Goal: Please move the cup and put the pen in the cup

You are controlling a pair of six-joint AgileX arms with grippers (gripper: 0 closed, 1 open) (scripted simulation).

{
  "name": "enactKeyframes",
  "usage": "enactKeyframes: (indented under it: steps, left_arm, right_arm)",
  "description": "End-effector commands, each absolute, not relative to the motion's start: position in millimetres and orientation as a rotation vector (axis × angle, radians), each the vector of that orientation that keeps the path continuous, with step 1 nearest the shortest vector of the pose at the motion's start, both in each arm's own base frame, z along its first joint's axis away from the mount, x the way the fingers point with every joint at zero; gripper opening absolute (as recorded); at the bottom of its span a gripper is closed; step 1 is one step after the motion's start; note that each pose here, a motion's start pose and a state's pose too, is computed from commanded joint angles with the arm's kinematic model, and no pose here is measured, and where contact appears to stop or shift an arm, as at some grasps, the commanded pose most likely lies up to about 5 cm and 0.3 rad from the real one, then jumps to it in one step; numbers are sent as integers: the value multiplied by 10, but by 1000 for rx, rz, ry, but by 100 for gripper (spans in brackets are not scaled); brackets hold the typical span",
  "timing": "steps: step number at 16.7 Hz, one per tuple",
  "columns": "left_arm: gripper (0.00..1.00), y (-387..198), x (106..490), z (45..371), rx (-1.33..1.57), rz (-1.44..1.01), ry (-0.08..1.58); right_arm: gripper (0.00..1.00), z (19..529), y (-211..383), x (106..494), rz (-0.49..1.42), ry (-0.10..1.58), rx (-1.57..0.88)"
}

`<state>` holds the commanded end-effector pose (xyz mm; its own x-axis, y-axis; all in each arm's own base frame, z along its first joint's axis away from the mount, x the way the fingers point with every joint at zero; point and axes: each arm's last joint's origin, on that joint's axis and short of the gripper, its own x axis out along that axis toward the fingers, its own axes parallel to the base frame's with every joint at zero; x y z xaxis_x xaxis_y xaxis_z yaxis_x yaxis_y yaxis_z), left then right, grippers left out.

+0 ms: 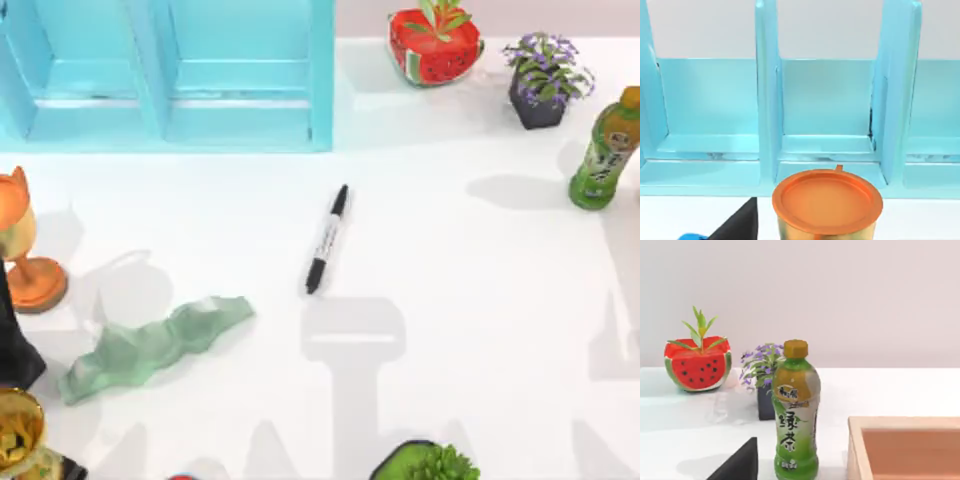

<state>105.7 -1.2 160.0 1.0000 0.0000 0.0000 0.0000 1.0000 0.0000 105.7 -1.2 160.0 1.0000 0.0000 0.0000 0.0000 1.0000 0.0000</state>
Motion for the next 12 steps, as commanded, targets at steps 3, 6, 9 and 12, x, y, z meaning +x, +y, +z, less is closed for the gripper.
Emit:
enactKeyframes:
  steps: [3, 6, 9, 12]
  left_arm:
    - [100, -12, 1057, 1600, 0, 0, 0]
    - [100, -12, 1057, 1600, 0, 0, 0]
    - [100, -12, 1057, 1600, 0, 0, 0]
    - [100, -12, 1057, 1600, 0, 0, 0]
  right_arm:
    - [100, 1617, -14, 1057, -2, 9, -3]
    - [100, 1777, -42, 1068, -25, 93, -29]
    - [100, 2076, -101, 1144, -66, 255, -72]
    - [100, 2425, -210, 1361, -109, 483, -113]
